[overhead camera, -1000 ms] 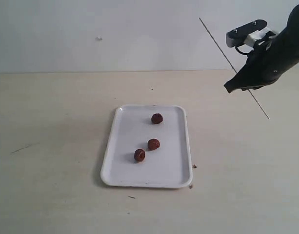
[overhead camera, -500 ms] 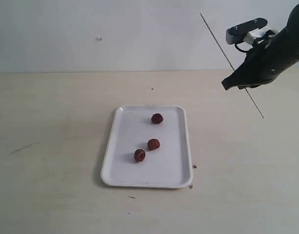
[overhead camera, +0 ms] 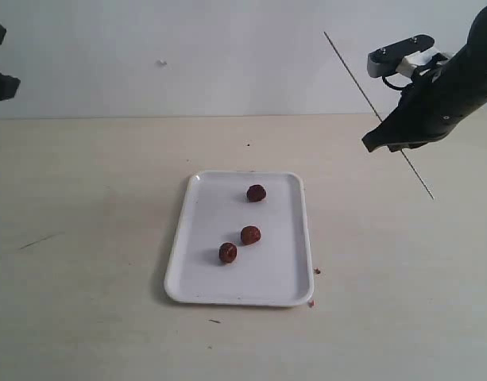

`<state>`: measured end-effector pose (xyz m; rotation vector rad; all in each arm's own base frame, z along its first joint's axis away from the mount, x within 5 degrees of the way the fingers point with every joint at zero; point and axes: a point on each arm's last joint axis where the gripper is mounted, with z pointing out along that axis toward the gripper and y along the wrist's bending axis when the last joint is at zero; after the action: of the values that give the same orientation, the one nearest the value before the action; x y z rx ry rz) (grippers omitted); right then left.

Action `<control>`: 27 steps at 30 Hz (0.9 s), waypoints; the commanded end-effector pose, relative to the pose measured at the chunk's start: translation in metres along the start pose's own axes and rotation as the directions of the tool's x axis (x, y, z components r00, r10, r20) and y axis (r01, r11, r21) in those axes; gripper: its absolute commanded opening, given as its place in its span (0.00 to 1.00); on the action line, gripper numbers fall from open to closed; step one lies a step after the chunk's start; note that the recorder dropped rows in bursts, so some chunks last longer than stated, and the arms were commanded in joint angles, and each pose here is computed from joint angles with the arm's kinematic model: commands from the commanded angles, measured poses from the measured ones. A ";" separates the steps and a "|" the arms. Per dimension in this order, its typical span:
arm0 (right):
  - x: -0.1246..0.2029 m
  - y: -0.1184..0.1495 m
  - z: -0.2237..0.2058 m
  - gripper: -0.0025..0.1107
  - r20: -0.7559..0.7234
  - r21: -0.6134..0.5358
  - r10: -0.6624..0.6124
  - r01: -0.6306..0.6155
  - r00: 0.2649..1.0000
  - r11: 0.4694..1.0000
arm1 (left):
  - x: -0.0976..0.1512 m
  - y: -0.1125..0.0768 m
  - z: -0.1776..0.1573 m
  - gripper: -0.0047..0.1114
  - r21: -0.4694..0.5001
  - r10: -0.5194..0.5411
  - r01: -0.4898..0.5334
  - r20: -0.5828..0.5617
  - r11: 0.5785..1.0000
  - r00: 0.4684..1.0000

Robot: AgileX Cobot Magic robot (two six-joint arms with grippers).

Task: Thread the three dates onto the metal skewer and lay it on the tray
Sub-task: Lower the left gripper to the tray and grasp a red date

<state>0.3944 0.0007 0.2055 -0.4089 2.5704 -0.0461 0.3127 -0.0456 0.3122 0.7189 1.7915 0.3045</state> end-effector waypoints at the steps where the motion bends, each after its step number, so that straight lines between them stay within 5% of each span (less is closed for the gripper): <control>1: 0.000 -0.001 -0.004 0.02 0.007 0.002 -0.003 0.003 1.000 1.000 | 0.013 -0.007 0.037 0.04 -0.160 0.272 -0.327 -0.292 0.931 0.917; 3: 0.000 -0.001 -0.004 0.02 0.003 0.001 -0.005 0.005 1.000 1.000 | 0.019 -0.019 0.046 0.04 -0.115 0.333 -0.434 -0.476 0.894 0.814; 6: 0.000 -0.001 -0.004 0.02 0.001 0.000 -0.005 0.005 1.000 1.000 | 0.025 -0.040 0.057 0.04 0.131 0.474 -0.527 -0.648 0.840 0.595; 7: 0.001 -0.001 -0.004 0.02 0.000 -0.001 -0.005 0.005 1.000 1.000 | 0.024 -0.048 0.061 0.04 0.186 0.477 -0.487 -0.657 0.853 0.585; 10: 0.002 0.000 -0.004 0.02 -0.014 -0.007 -0.005 0.005 1.000 1.000 | 0.006 -0.077 0.070 0.04 0.349 0.393 -0.212 -0.611 0.913 0.687; 12: 0.003 0.000 -0.004 0.02 -0.027 -0.012 -0.006 0.005 1.000 1.000 | -0.012 -0.102 0.073 0.04 0.509 0.320 0.008 -0.554 0.860 0.769; 15: 0.004 0.000 -0.004 0.02 -0.034 -0.015 -0.006 0.005 0.999 1.000 | -0.038 -0.133 0.071 0.04 0.710 0.291 0.111 -0.419 0.695 0.860; 17: 0.004 0.000 -0.004 0.02 -0.034 -0.015 -0.006 0.005 0.999 1.000 | -0.050 -0.150 0.069 0.04 0.801 0.388 -0.031 -0.255 0.597 0.886; 20: 0.004 0.000 -0.004 0.02 -0.034 -0.015 -0.006 0.005 0.999 1.000 | -0.054 -0.177 0.066 0.08 0.858 0.594 -0.340 0.051 0.386 0.803; 22: 0.004 0.000 -0.004 0.02 -0.036 -0.016 -0.006 0.005 0.999 1.000 | -0.054 -0.192 0.066 0.18 0.849 0.643 -0.451 0.186 0.276 0.743; 26: 0.004 0.000 -0.004 0.02 -0.035 -0.016 -0.014 0.013 0.999 1.000 | -0.049 -0.216 0.071 0.43 0.839 0.668 -0.511 0.274 0.184 0.692; 27: 0.004 0.001 -0.004 0.02 -0.040 -0.018 -0.015 0.015 0.999 1.000 | -0.042 -0.224 0.076 0.48 0.840 0.680 -0.525 0.307 0.135 0.666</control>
<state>0.3904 0.0013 0.2032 -0.4280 2.6172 -0.0307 0.3182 -0.2514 0.2099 2.2682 1.6805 -0.1497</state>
